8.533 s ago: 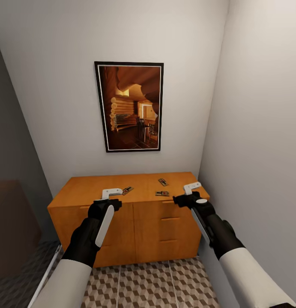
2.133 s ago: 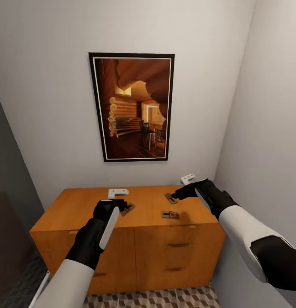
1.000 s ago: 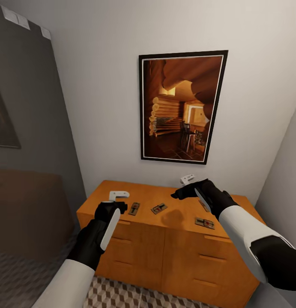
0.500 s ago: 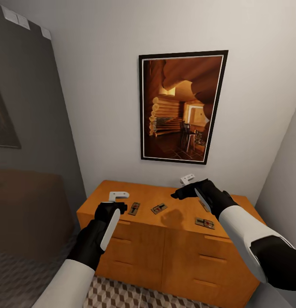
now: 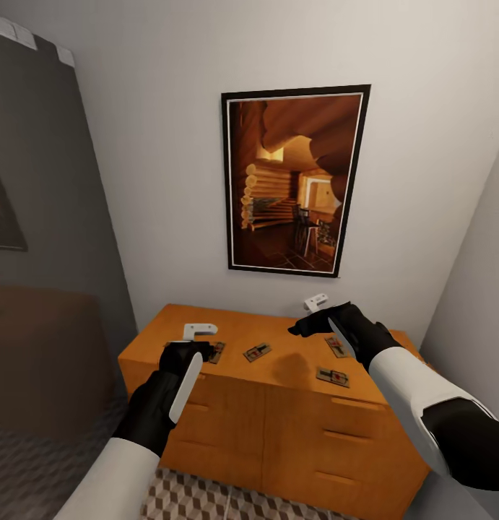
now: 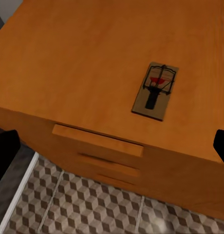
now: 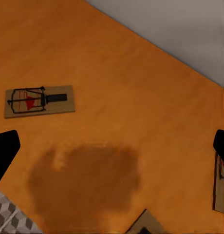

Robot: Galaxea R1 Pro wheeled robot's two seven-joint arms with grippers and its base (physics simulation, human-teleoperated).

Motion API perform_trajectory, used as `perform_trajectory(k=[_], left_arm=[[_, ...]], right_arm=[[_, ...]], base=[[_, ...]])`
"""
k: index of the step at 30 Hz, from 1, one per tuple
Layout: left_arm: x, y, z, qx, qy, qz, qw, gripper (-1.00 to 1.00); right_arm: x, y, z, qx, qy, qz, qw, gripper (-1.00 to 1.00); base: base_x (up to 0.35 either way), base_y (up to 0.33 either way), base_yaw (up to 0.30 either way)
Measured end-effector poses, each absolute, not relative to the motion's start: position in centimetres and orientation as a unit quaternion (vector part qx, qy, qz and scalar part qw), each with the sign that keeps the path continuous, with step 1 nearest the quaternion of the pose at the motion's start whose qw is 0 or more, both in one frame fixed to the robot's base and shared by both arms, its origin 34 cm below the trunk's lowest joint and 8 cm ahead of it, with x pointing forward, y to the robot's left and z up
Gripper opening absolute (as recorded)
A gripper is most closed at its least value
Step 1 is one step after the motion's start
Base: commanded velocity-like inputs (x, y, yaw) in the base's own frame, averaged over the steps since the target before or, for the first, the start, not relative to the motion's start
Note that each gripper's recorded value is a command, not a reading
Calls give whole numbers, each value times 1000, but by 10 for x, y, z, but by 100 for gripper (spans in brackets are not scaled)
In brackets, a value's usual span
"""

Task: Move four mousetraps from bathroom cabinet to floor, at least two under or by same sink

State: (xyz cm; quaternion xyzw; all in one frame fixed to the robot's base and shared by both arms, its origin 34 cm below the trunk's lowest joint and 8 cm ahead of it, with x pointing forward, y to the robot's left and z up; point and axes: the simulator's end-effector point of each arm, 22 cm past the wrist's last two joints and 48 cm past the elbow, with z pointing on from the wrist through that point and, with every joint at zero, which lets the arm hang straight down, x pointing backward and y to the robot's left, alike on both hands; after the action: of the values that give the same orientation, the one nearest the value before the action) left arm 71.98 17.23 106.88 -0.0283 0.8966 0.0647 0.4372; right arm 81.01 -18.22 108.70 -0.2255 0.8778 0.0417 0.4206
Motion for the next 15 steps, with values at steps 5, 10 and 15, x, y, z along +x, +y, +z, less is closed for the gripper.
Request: perform_trajectory(k=[5,10,15], left_arm=[[720,172,1069,-28,897,65,437,100],[720,172,1069,-28,897,64,437,100],[720,172,1069,-29,897,64,437,100]], right_arm=[[810,-182,1087,-225,878,42,421,100],[810,-182,1087,-225,878,42,421,100],[810,-183,1087,-225,878,42,421,100]], base=[[0,-191,0],[0,-47,0],[0,-11,0]])
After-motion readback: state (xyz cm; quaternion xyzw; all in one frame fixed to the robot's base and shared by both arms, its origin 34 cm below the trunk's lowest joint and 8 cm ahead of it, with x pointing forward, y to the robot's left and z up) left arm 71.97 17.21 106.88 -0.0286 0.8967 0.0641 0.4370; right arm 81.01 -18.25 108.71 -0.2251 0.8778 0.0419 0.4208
